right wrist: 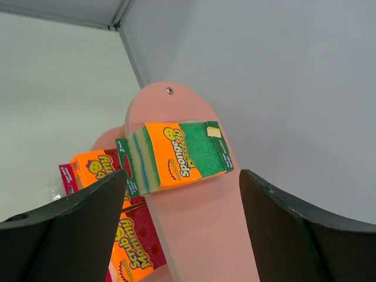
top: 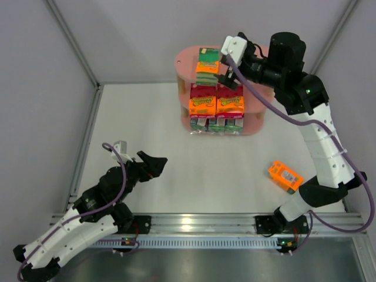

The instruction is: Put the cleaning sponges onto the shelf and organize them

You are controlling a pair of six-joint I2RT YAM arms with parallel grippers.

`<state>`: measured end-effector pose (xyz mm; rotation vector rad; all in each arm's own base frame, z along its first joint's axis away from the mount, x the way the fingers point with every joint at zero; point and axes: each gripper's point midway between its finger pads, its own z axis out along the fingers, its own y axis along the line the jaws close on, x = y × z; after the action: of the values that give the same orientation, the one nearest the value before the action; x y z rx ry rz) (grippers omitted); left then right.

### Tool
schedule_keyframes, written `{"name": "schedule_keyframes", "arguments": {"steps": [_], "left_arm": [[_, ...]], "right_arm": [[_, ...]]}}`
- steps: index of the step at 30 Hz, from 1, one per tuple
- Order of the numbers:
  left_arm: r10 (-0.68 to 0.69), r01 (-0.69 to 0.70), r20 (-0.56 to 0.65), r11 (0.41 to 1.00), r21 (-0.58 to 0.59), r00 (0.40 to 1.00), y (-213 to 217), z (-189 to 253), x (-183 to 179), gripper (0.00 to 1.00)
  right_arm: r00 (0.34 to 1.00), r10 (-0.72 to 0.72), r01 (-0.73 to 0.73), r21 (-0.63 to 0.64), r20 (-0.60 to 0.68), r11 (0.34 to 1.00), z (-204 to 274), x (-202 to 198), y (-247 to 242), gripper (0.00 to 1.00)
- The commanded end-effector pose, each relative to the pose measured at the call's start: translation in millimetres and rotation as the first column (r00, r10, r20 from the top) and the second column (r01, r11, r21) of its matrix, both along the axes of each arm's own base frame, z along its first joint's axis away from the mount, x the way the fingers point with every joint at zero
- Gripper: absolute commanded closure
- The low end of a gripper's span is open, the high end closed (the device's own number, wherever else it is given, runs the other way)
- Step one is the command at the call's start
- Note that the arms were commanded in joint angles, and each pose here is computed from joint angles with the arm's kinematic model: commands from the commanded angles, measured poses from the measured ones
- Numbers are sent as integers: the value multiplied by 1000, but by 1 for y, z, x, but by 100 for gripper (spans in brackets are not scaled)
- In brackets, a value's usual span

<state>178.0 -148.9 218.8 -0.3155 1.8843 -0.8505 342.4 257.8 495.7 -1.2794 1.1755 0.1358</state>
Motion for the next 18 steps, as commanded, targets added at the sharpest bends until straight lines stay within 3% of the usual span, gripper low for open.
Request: {"name": "schedule_keyframes", "arguments": {"steps": [1,8,18], "left_arm": [[-1,1,26,1000,-21,1000,0,7,0,5],[-3,4,31,999,-35,1000,1,8,-2,5],[-2,3,25,999,-40,1000,1,5,-2,5]], "right_arm": [[998,21,-8,192,-67,981,22,0,-9,23],[965,62,3,246,-255,969,-10,7,-3,29],[958,-68,131,215,-277,968,-37,38,-8,31]]}}
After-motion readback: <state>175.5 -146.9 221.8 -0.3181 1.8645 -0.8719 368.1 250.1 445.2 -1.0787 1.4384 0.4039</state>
